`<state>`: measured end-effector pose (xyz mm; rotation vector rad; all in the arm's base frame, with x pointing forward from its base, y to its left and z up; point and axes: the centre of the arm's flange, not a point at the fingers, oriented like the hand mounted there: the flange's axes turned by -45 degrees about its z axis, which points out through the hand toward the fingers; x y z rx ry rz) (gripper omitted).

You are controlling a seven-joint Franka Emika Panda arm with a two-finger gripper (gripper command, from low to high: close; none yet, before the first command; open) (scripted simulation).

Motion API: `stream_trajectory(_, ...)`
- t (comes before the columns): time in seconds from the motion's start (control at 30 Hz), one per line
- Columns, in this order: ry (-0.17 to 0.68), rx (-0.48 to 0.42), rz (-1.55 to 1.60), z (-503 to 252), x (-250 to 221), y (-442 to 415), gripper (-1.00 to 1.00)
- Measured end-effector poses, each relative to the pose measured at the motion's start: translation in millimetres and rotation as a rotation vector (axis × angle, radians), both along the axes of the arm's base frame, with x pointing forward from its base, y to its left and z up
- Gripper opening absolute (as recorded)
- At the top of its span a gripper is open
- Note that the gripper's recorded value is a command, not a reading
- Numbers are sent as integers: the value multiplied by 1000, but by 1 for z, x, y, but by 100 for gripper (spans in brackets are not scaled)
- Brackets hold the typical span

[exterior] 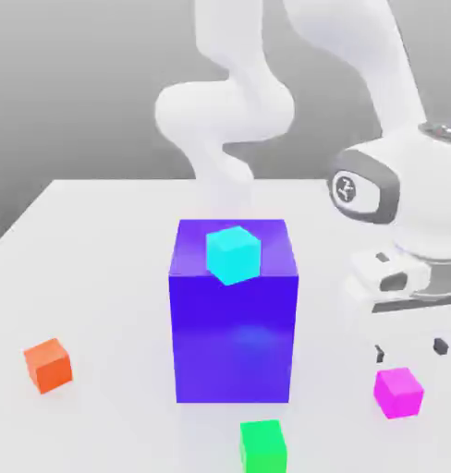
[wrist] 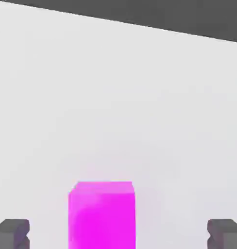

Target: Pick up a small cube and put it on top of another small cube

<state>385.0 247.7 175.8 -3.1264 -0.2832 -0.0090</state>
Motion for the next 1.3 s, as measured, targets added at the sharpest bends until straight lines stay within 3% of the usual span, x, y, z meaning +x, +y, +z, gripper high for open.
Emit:
stream_trajectory(0.1, 5, 0, 1, -37, -2, 1, 0)
stream_trajectory(0.13, 5, -1, 2, -45, -3, 0, -100)
stream_trajectory(0.37, 4, -1, 2, -45, -3, 1, -100)
stream_trajectory(0.57, -13, -1, 38, 15, -5, 6, -100)
stream_trajectory(0.93, -142, -117, 15, 78, 161, -134, -100)
stream_trajectory(1.3, 170, -194, -164, 3, 172, -265, -100)
